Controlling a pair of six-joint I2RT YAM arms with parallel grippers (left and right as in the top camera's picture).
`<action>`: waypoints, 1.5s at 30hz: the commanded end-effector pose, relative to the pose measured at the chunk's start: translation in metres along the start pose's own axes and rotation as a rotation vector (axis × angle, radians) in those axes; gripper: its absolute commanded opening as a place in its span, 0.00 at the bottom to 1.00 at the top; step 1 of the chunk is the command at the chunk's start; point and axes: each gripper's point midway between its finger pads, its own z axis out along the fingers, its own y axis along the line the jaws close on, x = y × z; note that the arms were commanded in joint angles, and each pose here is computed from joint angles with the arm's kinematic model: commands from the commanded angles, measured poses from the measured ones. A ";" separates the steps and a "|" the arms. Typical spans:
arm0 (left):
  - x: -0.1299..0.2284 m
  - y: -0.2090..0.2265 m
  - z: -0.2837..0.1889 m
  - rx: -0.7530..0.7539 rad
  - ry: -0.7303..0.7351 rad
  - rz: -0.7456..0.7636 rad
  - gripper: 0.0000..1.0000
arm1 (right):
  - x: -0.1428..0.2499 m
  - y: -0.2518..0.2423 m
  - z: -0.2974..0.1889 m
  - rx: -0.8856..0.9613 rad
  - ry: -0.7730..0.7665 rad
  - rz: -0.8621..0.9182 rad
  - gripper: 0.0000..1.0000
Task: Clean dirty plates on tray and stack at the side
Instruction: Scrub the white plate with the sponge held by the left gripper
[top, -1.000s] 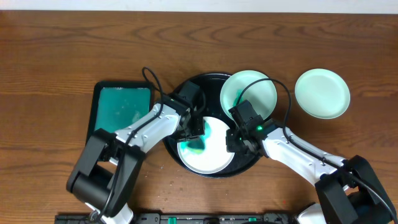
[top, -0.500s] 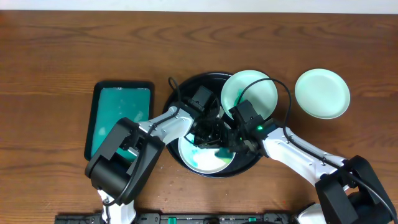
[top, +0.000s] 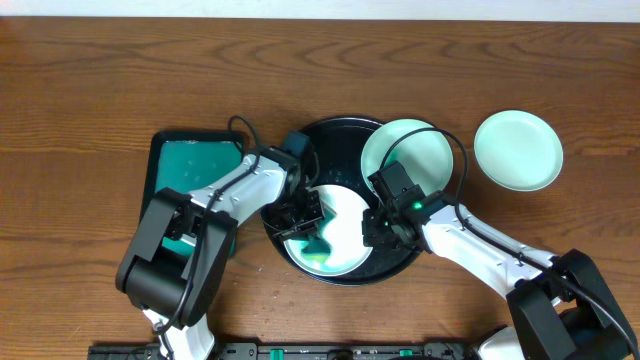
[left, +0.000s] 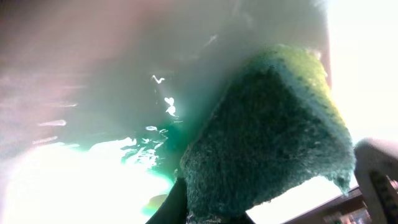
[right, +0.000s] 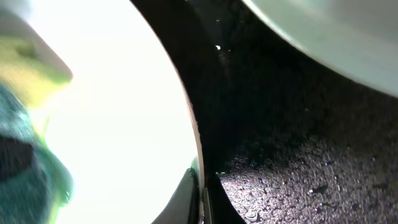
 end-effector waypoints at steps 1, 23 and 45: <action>-0.041 0.099 -0.005 -0.461 -0.226 -0.120 0.07 | 0.000 0.004 0.000 -0.005 0.003 -0.012 0.02; -0.043 -0.006 -0.003 -0.110 -0.154 0.164 0.07 | 0.005 0.000 0.000 0.010 0.019 -0.008 0.01; -0.034 -0.070 0.000 0.120 -0.139 0.296 0.07 | 0.007 0.001 0.000 0.005 0.032 -0.006 0.02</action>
